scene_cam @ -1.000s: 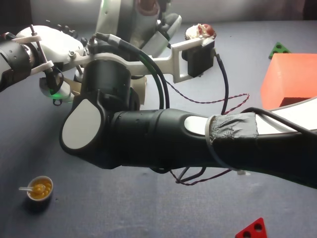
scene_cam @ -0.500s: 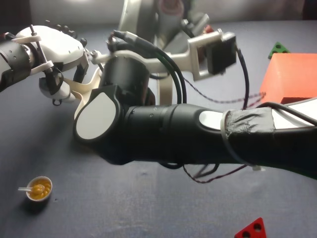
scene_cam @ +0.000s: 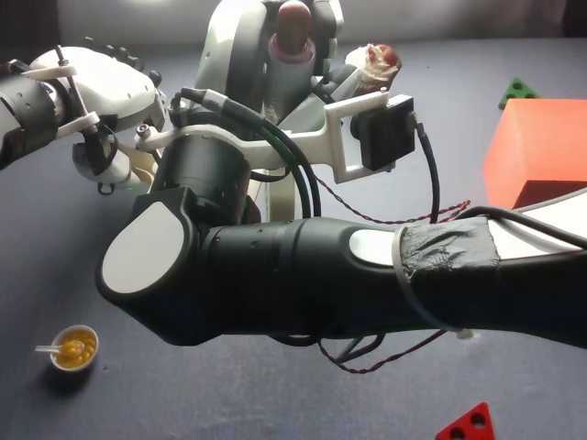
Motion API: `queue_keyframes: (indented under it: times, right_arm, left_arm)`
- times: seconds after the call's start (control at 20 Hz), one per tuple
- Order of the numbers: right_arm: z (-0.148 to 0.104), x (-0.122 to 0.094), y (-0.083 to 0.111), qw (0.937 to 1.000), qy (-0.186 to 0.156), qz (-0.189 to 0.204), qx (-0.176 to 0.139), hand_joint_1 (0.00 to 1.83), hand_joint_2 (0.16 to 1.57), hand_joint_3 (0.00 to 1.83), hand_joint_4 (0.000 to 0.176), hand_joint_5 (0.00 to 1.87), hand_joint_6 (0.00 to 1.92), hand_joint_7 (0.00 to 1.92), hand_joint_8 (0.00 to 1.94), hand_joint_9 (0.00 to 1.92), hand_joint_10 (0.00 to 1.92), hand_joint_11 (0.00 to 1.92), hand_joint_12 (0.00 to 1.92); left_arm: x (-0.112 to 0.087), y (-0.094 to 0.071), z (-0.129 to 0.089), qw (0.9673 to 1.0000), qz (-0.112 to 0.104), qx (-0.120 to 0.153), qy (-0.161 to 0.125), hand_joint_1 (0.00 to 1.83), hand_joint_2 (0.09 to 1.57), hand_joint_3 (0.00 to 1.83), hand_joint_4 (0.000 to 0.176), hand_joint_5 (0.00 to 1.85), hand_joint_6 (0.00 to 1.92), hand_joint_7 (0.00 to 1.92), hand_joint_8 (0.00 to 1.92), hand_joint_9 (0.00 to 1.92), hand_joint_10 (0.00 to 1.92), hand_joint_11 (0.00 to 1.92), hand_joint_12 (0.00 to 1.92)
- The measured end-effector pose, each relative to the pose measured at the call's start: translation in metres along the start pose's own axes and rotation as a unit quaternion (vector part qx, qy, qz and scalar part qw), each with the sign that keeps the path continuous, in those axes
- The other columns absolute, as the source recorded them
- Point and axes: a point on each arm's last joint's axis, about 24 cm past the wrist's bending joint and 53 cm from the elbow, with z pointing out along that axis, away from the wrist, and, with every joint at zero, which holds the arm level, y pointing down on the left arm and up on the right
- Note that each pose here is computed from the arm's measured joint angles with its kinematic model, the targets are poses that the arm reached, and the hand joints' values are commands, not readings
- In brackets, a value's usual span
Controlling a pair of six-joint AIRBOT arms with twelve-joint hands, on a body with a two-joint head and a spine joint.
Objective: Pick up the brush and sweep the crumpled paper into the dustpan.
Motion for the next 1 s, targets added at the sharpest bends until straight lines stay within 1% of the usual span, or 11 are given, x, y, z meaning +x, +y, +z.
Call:
queue_keyframes:
  times: [0.15,0.25,0.35,0.4,0.5,0.6,0.65,0.75,0.85,0.95,1.0]
  right_arm:
    - [0.001,0.002,0.0,1.0,0.003,0.0,-0.002,1.36,1.21,0.0,0.0,1.02,1.92,1.05,1.94,1.06,1.92,1.05,1.92]
    - [0.001,0.0,0.003,1.0,-0.001,0.0,-0.007,1.36,1.22,0.0,0.0,0.99,1.92,1.02,1.94,1.03,1.92,1.04,1.92]
    - [0.001,-0.002,0.005,0.9999,-0.005,0.001,-0.011,1.39,1.22,0.0,0.0,0.98,1.92,1.03,1.94,1.05,1.92,1.06,1.92]
    - [0.001,-0.005,0.005,0.9998,-0.011,0.009,-0.01,1.39,1.22,0.0,0.0,0.98,1.92,1.02,1.94,1.04,1.92,1.05,1.92]
    - [0.0,-0.016,0.001,0.9989,-0.035,0.03,-0.006,1.35,1.22,0.0,0.0,0.99,1.92,1.03,1.94,1.05,1.92,1.05,1.92]
    - [0.0,-0.018,0.002,0.9983,-0.04,0.042,-0.008,1.35,1.21,0.0,0.0,1.0,1.92,1.03,1.94,1.03,1.92,1.02,1.92]
    - [0.0,-0.018,0.003,0.9979,-0.039,0.05,-0.011,1.33,1.23,0.0,0.0,1.01,1.92,1.07,1.94,1.05,1.92,0.94,1.92]
    - [0.001,-0.019,0.003,0.9968,-0.041,0.067,-0.011,1.32,1.23,0.0,0.0,1.0,1.92,1.06,1.94,1.04,1.92,0.95,1.92]
    - [0.003,-0.024,-0.001,0.9948,-0.053,0.087,-0.003,1.33,1.23,0.0,0.0,1.0,1.92,1.04,1.94,1.0,1.92,0.93,1.92]
    - [0.005,-0.029,-0.007,0.9929,-0.067,0.098,0.007,1.34,1.23,0.0,0.0,1.01,1.92,1.04,1.94,1.02,1.92,0.97,1.92]
    - [0.007,-0.03,-0.009,0.9924,-0.071,0.1,0.012,1.35,1.22,0.0,0.0,0.99,1.92,1.03,1.94,1.02,1.92,1.0,1.92]
  left_arm:
    - [0.0,0.0,0.0,1.0,0.0,0.0,0.0,1.1,1.14,0.0,0.0,0.93,1.06,0.36,0.0,0.27,0.0,0.23,0.03]
    - [0.0,0.0,0.0,1.0,0.0,0.0,0.0,1.08,1.15,0.0,0.0,0.91,1.08,0.35,0.0,0.26,0.01,0.22,0.03]
    - [0.0,0.0,0.0,1.0,0.0,0.0,0.0,1.07,1.16,0.0,0.0,0.9,1.1,0.35,0.0,0.26,0.0,0.2,0.02]
    - [0.0,0.0,0.0,1.0,0.0,0.0,0.0,1.07,1.16,0.0,0.0,0.9,1.11,0.35,0.0,0.26,0.0,0.21,0.02]
    - [0.0,0.0,0.0,1.0,0.0,0.0,0.0,1.08,1.15,0.0,0.0,0.92,1.08,0.36,0.0,0.27,0.0,0.23,0.03]
    - [0.0,0.0,0.0,1.0,0.0,0.0,0.0,1.06,1.17,0.0,0.0,0.88,1.13,0.34,0.0,0.25,0.0,0.21,0.02]
    - [0.0,0.0,0.0,1.0,0.0,0.0,0.0,1.07,1.16,0.0,0.0,0.9,1.11,0.35,0.0,0.26,0.0,0.21,0.03]
    - [0.0,0.0,0.0,1.0,0.0,0.0,0.0,1.07,1.16,0.0,0.0,0.9,1.11,0.34,0.0,0.26,0.0,0.23,0.03]
    - [0.0,0.0,0.0,1.0,0.0,0.0,0.0,1.08,1.15,0.0,0.0,0.91,1.09,0.36,0.0,0.27,0.0,0.21,0.03]
    - [0.0,0.0,0.0,1.0,0.0,0.0,0.0,1.09,1.15,0.0,0.0,0.92,1.07,0.35,0.0,0.26,0.0,0.21,0.02]
    - [0.0,0.0,0.0,1.0,0.0,0.0,0.0,1.07,1.15,0.0,0.0,0.91,1.09,0.35,0.0,0.26,0.0,0.22,0.03]
